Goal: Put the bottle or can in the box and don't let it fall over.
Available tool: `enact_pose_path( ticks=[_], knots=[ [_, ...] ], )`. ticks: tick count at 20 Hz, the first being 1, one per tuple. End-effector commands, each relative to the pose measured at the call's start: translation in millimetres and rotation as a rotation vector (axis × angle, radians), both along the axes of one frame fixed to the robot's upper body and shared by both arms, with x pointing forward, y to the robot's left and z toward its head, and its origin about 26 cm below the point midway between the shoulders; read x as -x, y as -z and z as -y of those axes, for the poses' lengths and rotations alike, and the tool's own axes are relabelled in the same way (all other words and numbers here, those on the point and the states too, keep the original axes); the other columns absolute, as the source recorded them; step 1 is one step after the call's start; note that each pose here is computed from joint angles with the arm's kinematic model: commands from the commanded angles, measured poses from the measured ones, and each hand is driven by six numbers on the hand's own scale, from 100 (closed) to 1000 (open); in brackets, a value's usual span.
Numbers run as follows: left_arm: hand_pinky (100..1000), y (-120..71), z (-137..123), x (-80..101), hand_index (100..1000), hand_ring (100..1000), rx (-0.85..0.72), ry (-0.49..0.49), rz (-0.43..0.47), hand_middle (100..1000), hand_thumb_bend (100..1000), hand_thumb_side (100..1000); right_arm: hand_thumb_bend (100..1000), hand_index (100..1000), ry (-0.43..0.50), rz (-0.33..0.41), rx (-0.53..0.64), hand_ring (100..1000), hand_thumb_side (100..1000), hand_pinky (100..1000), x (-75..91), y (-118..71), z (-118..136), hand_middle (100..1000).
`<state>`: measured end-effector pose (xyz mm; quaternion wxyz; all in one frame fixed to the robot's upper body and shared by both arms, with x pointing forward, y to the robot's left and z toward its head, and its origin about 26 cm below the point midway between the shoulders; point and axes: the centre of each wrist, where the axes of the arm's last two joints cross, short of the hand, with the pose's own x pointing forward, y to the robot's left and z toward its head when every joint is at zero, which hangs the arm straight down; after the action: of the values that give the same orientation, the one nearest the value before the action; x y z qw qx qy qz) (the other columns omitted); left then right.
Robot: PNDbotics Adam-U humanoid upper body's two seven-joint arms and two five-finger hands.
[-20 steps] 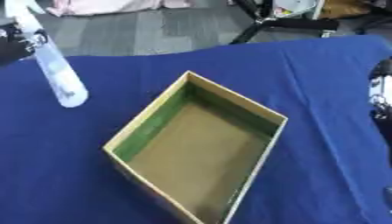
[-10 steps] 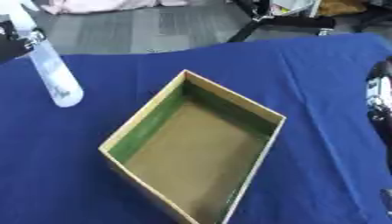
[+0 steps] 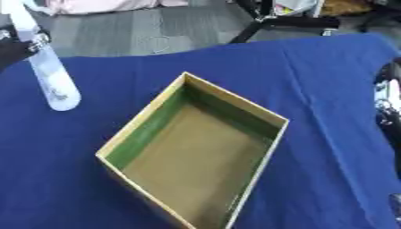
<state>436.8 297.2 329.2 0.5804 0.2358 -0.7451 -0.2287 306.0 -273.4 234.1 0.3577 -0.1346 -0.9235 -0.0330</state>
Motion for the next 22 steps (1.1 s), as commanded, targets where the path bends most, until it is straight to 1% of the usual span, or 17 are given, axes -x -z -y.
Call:
enact_pose_path(
  ticks=[1, 4, 9, 13, 15, 22],
  knots=[
    [1000, -13.9, -2.5, 2.8, 924, 1000, -0.016, -0.011, 0.031, 1000, 100, 568, 100, 1000, -0.016, 0.035, 0.017, 973, 470, 1000, 3.3, -9.8, -2.1, 1000],
    [1000, -12.1, -3.7, 1.7, 918, 1000, -0.022, -0.02, 0.023, 1000, 100, 540, 100, 1000, -0.019, 0.035, 0.019, 973, 470, 1000, 3.2, -10.1, -2.5, 1000],
    [1000, -5.7, -5.3, -0.6, 914, 1000, -0.03, -0.036, 0.002, 1000, 100, 535, 100, 1000, -0.02, 0.038, 0.018, 973, 470, 1000, 3.2, -10.7, -2.4, 1000],
    [1000, -0.5, -7.5, -1.9, 903, 1000, -0.035, -0.05, -0.012, 1000, 100, 507, 100, 1000, -0.019, 0.039, 0.017, 973, 470, 1000, 3.2, -10.7, -2.2, 1000],
    [1000, 1.4, -8.4, -2.0, 896, 1000, -0.035, -0.054, -0.017, 1000, 100, 509, 100, 1000, -0.018, 0.039, 0.017, 973, 470, 1000, 3.2, -10.5, -2.0, 1000],
    [1000, 16.9, -11.5, -4.5, 900, 1000, -0.013, -0.061, -0.06, 1000, 100, 590, 100, 1000, -0.015, 0.044, 0.012, 973, 470, 1000, 3.2, -11.1, -1.2, 1000]
  ],
)
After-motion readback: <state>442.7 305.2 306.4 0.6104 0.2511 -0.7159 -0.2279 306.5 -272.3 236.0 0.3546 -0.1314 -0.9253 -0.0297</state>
